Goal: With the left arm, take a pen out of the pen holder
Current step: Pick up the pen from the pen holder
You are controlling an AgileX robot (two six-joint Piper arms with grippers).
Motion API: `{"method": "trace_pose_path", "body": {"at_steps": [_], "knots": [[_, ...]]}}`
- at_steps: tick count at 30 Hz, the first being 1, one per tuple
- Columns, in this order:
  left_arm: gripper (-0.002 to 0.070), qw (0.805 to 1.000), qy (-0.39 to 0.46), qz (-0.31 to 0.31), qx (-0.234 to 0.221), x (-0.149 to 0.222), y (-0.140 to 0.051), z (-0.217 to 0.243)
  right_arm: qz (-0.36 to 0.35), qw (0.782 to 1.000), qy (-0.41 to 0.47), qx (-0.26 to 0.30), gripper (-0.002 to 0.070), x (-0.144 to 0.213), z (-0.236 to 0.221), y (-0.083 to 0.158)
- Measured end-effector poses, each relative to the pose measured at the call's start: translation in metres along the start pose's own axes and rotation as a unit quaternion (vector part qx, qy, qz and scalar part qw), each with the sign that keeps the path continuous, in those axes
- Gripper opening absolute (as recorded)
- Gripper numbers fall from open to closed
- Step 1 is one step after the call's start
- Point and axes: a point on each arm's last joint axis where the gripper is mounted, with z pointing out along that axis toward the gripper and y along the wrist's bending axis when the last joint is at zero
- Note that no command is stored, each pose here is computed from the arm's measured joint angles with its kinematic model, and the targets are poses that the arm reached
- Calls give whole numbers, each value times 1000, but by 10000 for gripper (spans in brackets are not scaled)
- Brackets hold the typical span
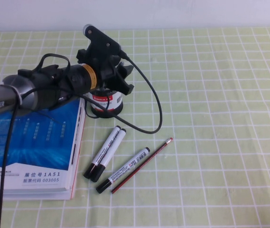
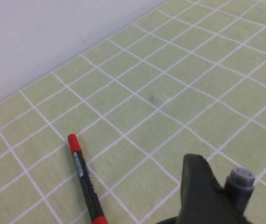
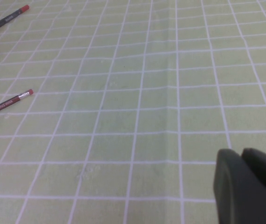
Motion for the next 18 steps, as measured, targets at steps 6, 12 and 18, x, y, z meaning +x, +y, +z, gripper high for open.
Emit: {"method": "trace_pose_path", "body": {"at_steps": [6, 12, 18], "knots": [[262, 1000, 7, -2, -5, 2, 2, 4, 0, 1000, 0, 0, -15, 0, 0, 0], [71, 1000, 12, 1, -8, 2, 2, 4, 0, 1000, 0, 0, -15, 0, 0, 0], [42, 1000, 12, 7, -10, 1, 3, 4, 0, 1000, 0, 0, -15, 0, 0, 0]]}}
